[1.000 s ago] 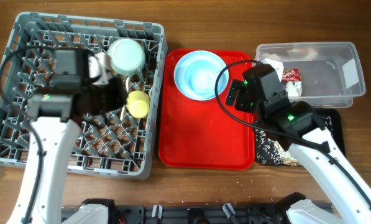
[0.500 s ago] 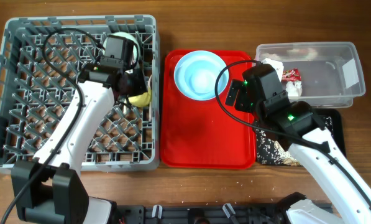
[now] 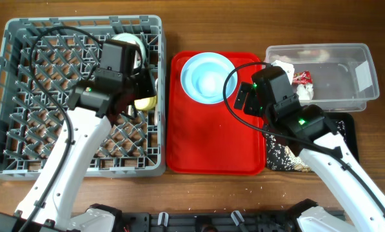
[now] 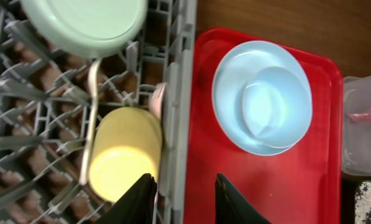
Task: Sort waste into correct bins and load items into the dishwasher rack
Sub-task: 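Release the yellow cup in the rack and lift the left gripper, then reach the left gripper to the light-blue bowl on the plate and grasp it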
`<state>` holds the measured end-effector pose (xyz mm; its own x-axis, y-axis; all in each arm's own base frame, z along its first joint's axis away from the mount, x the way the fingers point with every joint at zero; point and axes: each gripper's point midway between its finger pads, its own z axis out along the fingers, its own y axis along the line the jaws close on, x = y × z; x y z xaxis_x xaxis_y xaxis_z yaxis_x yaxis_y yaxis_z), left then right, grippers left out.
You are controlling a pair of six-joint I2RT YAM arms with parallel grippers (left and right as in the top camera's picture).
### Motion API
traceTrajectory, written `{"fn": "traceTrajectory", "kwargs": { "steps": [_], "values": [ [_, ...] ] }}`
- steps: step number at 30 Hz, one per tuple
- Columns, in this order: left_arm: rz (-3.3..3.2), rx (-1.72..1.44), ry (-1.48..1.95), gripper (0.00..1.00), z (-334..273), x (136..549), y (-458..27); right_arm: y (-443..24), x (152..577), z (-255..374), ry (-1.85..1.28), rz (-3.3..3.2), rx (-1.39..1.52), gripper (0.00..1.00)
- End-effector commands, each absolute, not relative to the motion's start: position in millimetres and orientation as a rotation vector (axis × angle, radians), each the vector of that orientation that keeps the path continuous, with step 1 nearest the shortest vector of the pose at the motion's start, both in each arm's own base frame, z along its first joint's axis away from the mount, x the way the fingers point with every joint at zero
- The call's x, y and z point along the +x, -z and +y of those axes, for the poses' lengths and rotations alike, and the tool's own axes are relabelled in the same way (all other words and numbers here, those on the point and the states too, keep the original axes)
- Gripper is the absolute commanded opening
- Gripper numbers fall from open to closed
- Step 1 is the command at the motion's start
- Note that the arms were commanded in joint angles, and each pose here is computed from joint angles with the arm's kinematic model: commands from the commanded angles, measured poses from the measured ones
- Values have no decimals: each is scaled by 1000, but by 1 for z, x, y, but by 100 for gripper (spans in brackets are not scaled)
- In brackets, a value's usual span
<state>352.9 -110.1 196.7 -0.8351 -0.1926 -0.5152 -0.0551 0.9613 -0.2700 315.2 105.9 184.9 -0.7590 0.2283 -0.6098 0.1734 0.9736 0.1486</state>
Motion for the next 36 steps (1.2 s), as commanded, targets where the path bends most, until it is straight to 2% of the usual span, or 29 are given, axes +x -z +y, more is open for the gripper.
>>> {"fn": "traceTrajectory", "kwargs": {
  "steps": [1, 8, 12, 17, 18, 20, 24, 25, 36],
  "values": [
    [2534, -154, 281, 32, -124, 366, -187, -186, 316, 106, -112, 2447, 281, 100],
    [2578, -152, 228, 32, -137, 404, -129, -186, 316, 106, -112, 2447, 281, 100],
    [2635, -147, 212, 32, -139, 402, -107, -186, 316, 106, -112, 2447, 282, 100],
    [2712, -145, 173, 28, -137, 394, -85, -186, 316, 106, -112, 2447, 281, 100],
    [2729, -140, 166, 25, -137, 391, -81, -186, 316, 106, -112, 2447, 281, 100],
    [2749, -122, 159, 16, -141, 385, -79, -186, 316, 106, -112, 2447, 281, 100],
    [2777, -70, 155, 13, -153, 374, -77, -186, 316, 106, -112, 2447, 281, 100],
    [2778, -57, 157, 9, -156, 372, -77, -186, 316, 106, -112, 2447, 281, 100],
    [2848, -51, 116, 9, -150, 356, -71, -186, 316, 106, -112, 2447, 281, 100]
  ]
}}
